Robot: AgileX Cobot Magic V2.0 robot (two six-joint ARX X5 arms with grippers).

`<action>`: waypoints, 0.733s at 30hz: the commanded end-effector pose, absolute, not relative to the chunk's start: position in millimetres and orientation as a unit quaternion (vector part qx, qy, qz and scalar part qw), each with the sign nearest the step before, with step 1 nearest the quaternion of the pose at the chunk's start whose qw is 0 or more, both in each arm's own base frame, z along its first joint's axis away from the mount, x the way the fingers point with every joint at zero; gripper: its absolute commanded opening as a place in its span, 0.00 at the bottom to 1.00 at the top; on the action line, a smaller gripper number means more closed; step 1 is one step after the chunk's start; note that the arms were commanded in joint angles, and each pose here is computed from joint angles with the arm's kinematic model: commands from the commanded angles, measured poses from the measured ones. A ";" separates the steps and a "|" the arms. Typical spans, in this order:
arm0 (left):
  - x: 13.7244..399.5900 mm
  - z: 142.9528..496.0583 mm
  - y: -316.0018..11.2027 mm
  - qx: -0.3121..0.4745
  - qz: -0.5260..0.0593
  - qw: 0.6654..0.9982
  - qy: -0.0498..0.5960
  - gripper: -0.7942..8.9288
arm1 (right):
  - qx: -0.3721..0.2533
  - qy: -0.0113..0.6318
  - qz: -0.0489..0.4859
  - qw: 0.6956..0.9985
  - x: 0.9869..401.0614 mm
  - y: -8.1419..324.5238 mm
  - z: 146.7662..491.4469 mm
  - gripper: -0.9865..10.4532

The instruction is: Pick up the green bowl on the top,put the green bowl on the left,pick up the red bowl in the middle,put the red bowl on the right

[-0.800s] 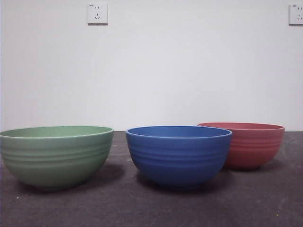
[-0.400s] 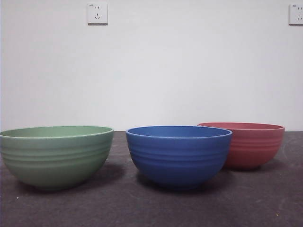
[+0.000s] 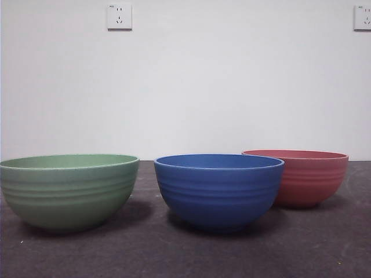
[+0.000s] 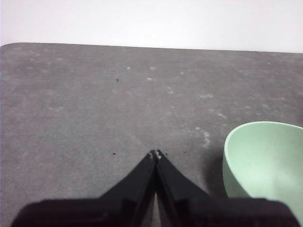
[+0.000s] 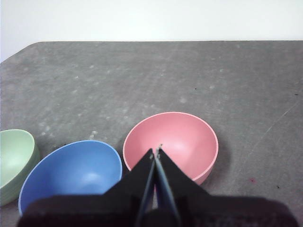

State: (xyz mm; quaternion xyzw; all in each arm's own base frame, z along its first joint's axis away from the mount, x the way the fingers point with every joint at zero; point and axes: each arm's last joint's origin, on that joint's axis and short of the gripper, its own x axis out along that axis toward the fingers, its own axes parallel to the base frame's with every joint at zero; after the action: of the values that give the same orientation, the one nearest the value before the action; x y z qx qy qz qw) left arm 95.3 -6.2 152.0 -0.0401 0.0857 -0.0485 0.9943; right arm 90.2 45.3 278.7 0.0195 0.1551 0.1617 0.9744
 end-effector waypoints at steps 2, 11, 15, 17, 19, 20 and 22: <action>95.9 147.2 -6.0 -0.045 -0.046 0.994 0.092 0.08 | 0.023 0.155 0.161 0.974 90.6 45.7 277.5 0.07; 95.9 147.2 -6.0 -0.045 -0.046 0.994 0.092 0.08 | 0.023 0.155 0.161 0.974 90.6 45.7 277.5 0.07; 95.9 147.2 -6.0 -0.045 -0.046 0.994 0.092 0.08 | -0.003 0.147 0.164 0.975 87.6 44.3 277.9 0.07; 95.9 147.2 -6.0 -0.045 -0.046 0.994 0.092 0.08 | -0.025 0.136 0.148 0.979 81.0 38.3 277.4 0.07; 95.9 147.2 -6.0 -0.045 -0.046 0.994 0.092 0.08 | -0.035 0.123 0.145 0.981 77.2 33.9 274.2 0.07; 95.9 147.2 -6.0 -0.045 -0.046 0.994 0.092 0.08 | -0.034 0.111 0.148 0.982 75.2 30.9 269.8 0.07; 95.9 147.2 -6.0 -0.045 -0.046 0.994 0.092 0.08 | -0.029 0.095 0.158 0.983 74.1 27.1 259.1 0.07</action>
State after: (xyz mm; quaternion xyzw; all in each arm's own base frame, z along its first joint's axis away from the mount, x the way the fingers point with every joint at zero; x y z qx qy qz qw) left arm 95.3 -6.2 152.0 -0.0403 0.0857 -0.0483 0.9943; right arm 70.8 26.6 271.4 -0.0096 0.0834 0.1475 0.9855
